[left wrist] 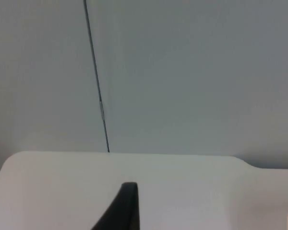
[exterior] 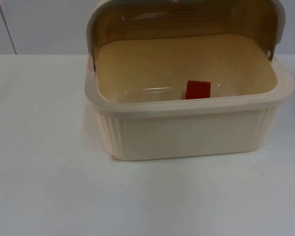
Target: Open the box lid with the left hand, place the block into the box with the right hand, then close the box lid with the left hand.
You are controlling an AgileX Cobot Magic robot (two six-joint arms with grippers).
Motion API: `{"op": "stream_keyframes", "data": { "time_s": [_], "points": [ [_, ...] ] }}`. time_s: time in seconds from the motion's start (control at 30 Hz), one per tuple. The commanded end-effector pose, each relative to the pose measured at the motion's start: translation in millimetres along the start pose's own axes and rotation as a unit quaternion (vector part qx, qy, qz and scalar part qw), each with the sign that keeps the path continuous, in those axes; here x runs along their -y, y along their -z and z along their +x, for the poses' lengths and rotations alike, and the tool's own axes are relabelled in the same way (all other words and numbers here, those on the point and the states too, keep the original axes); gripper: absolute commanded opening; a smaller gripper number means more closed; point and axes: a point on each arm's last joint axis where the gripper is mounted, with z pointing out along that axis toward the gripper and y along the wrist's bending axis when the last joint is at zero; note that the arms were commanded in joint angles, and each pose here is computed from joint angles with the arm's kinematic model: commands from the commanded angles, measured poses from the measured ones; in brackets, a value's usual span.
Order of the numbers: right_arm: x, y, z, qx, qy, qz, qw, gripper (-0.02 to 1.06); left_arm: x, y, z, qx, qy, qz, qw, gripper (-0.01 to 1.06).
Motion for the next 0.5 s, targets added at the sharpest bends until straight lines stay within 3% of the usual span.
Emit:
{"op": "stream_keyframes", "data": {
  "time_s": [0.0,0.2,0.33,0.37,0.4,0.47],
  "points": [
    [0,-3,0,-0.003,0.005,-0.001,1.0000,1.05,2,-2,-10,0.009,-0.011,0.003,1.000,1.05],
    [-1,-13,3,-0.021,0.004,-0.002,0.9998,1.05,30,-15,-45,0.007,-0.094,0.036,0.995,1.05],
    [-1,-13,3,-0.021,0.004,-0.002,0.9998,1.05,67,-34,-65,0.047,-0.197,0.077,0.976,1.05],
    [-1,-13,3,-0.021,0.004,-0.002,0.9998,1.05,67,-34,-65,0.047,-0.197,0.077,0.976,1.05],
    [-1,-13,3,-0.021,0.004,-0.002,0.9998,1.05,71,-38,-65,0.050,-0.215,0.081,0.972,1.05],
    [-1,-13,4,-0.024,0.005,-0.002,0.9997,1.05,93,-55,-68,0.079,-0.318,0.091,0.940,1.05]
  ]
}}
